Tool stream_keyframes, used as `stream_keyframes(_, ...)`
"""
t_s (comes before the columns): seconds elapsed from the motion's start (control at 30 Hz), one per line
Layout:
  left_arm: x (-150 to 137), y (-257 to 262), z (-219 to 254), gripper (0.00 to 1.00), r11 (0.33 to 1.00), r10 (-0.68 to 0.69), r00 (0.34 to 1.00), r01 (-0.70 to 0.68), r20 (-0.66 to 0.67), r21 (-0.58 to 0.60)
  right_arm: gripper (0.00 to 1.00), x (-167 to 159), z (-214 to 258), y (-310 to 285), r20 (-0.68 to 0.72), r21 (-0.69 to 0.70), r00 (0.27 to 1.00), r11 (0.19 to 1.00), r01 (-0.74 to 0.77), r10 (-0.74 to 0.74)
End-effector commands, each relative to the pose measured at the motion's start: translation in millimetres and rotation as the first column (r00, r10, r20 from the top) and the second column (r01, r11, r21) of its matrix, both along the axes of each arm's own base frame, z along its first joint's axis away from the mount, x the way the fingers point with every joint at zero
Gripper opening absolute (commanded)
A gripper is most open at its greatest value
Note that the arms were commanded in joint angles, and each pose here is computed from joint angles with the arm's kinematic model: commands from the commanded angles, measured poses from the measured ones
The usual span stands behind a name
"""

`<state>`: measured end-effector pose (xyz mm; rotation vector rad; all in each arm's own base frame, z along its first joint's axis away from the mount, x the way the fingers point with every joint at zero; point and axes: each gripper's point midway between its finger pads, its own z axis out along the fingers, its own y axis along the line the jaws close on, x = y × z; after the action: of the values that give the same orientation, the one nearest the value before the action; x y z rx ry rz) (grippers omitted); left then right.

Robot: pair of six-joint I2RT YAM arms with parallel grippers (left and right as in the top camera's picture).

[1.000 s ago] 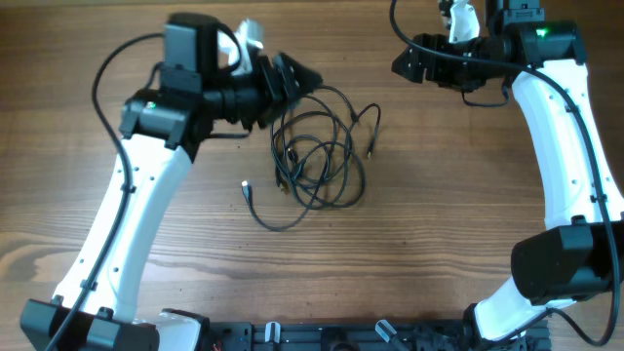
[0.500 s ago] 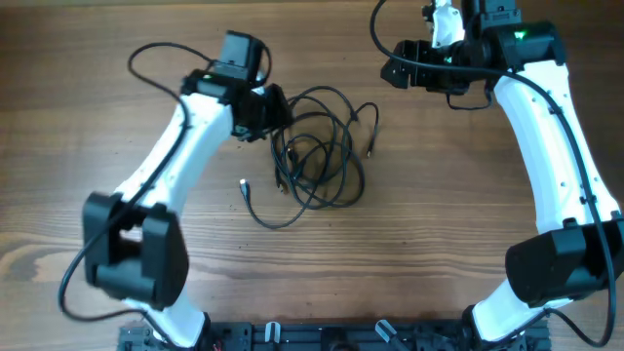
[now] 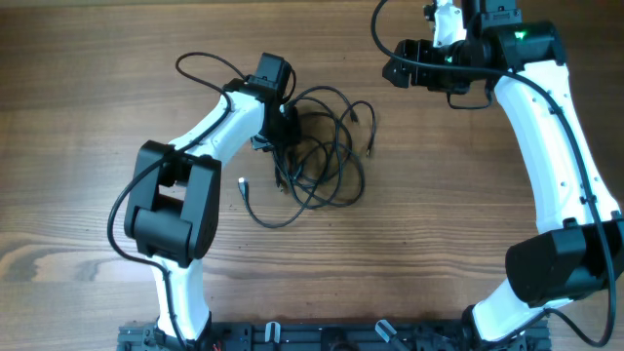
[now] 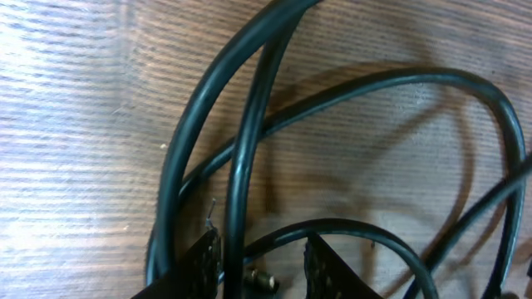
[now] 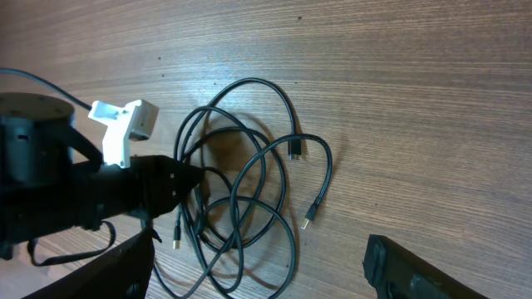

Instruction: Untangle cables

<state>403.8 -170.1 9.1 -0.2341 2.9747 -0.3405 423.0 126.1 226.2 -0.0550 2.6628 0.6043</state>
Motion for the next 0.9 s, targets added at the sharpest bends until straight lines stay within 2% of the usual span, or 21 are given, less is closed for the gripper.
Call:
stream_keyframes(0.0, -2, -4, -8, 0.27, 0.999, -0.028, 1.0, 0.028, 0.0, 0.017, 0.83, 3, 14, -3, 0.039, -0.004, 0.999, 1.0, 0.015, -0.015)
stream_keyframes(0.07, 0, -6, -8, 0.16, 0.999, -0.031, 0.999, 0.031, 0.008, 0.015, 0.83, 3, 14, -3, 0.042, -0.003, 0.999, 1.0, 0.015, -0.015)
stream_keyframes(0.1, 1, -7, -6, 0.04, 0.999, -0.031, 0.999, 0.031, 0.014, 0.012, 0.83, 4, 14, -3, 0.044, -0.002, 0.999, 1.0, 0.016, -0.016)
stream_keyframes(0.13, 3, -8, 3, 0.04, 1.0, -0.026, 1.0, 0.027, 0.015, -0.005, 0.83, 4, 14, -3, 0.044, -0.003, 0.999, 1.0, 0.014, -0.014)
stream_keyframes(0.17, 7, -17, 28, 0.04, 0.997, -0.032, 0.999, 0.034, 0.029, -0.074, 0.83, 4, 14, -3, 0.047, -0.005, 0.999, 1.0, 0.01, -0.01)
stream_keyframes(0.23, 17, -36, 94, 0.04, 0.973, -0.049, 0.994, 0.069, 0.094, -0.22, 0.83, 4, 14, -3, 0.047, -0.005, 0.999, 1.0, 0.009, -0.009)
stream_keyframes(0.33, 11, -70, 240, 0.04, 0.86, -0.066, 0.961, 0.19, 0.267, -0.473, 0.83, 2, 15, 0, 0.042, 0.007, 0.999, 1.0, -0.004, 0.003)
stream_keyframes(0.43, -15, -71, 346, 0.04, 0.772, 0.046, 0.93, 0.198, 0.363, -0.604, 0.82, -5, 25, 19, 0.084, 0.081, 0.988, 0.987, -0.139, 0.132)
stream_keyframes(0.53, -36, -57, 410, 0.04, 0.682, 0.211, 0.914, 0.117, 0.347, -0.722, 0.82, -19, 51, 38, 0.155, 0.175, 0.96, 0.949, -0.261, 0.235)
stream_keyframes(0.6, -39, -47, 425, 0.04, 0.652, 0.279, 0.905, 0.067, 0.321, -0.756, 0.82, -28, 72, 44, 0.204, 0.207, 0.946, 0.934, -0.293, 0.251)
stream_keyframes(0.67, -36, -39, 425, 0.04, 0.648, 0.336, 0.895, 0.005, 0.293, -0.761, 0.82, -41, 98, 45, 0.269, 0.217, 0.928, 0.923, -0.318, 0.257)
stream_keyframes(0.77, -28, -24, 396, 0.04, 0.655, 0.452, 0.877, -0.2, 0.165, -0.729, 0.82, -67, 138, 52, 0.362, 0.255, 0.887, 0.886, -0.388, 0.285)
stream_keyframes(0.87, -26, -24, 385, 0.04, 0.574, 0.526, 0.85, -0.352, 0.004, -0.739, 0.82, -75, 144, 73, 0.396, 0.264, 0.854, 0.849, -0.458, 0.338)
